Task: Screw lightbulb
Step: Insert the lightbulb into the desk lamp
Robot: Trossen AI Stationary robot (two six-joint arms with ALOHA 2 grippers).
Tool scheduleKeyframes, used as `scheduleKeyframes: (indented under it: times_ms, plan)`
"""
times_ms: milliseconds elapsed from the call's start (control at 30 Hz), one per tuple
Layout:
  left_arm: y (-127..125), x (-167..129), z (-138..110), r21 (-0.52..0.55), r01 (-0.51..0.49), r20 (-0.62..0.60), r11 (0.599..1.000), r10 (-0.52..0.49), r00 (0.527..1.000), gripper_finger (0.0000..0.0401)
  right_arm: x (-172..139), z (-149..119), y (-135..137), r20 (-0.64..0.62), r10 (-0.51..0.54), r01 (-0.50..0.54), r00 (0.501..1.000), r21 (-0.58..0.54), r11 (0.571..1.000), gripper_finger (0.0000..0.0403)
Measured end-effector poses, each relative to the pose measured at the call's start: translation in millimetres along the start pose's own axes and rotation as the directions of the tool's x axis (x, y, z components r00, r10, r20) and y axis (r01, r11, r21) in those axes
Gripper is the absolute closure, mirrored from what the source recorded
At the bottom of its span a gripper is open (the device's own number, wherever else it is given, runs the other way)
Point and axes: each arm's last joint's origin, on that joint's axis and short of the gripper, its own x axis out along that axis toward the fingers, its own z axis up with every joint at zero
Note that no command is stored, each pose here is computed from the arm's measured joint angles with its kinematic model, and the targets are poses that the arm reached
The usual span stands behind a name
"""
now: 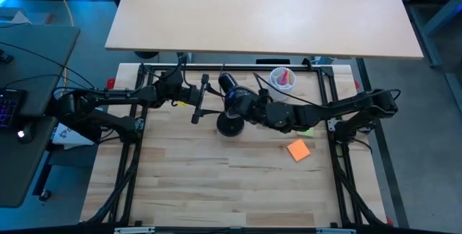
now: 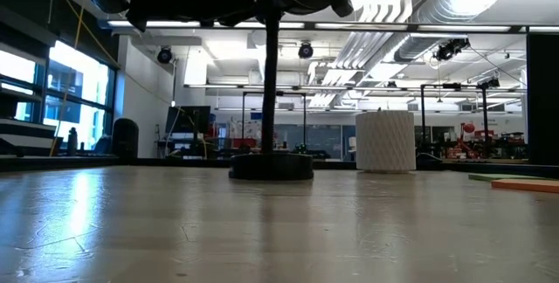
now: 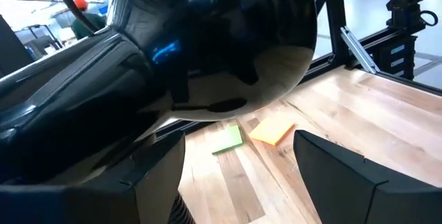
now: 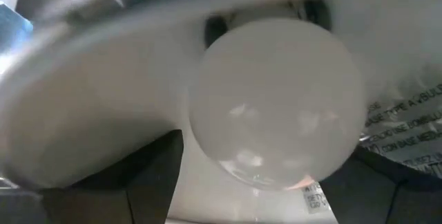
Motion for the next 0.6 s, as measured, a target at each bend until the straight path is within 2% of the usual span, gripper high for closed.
scheduleKeyframes:
  times_ms: [400,600]
  plan:
    - [-0.8,0.0,-1.5,-0.009,0.006,-0.014,1.000,-0.006,1.000,0.0135,-5.1,-8.3,3.2,-0.049,0.027,-0.029,0.998,-0.055,0.998,0.0096]
    - [-1.3,0.0,-3.0,-0.018,0.004,-0.032,1.000,-0.005,0.999,0.0135,-5.3,-9.2,5.4,-0.099,0.052,-0.056,0.994,-0.041,0.998,0.0096]
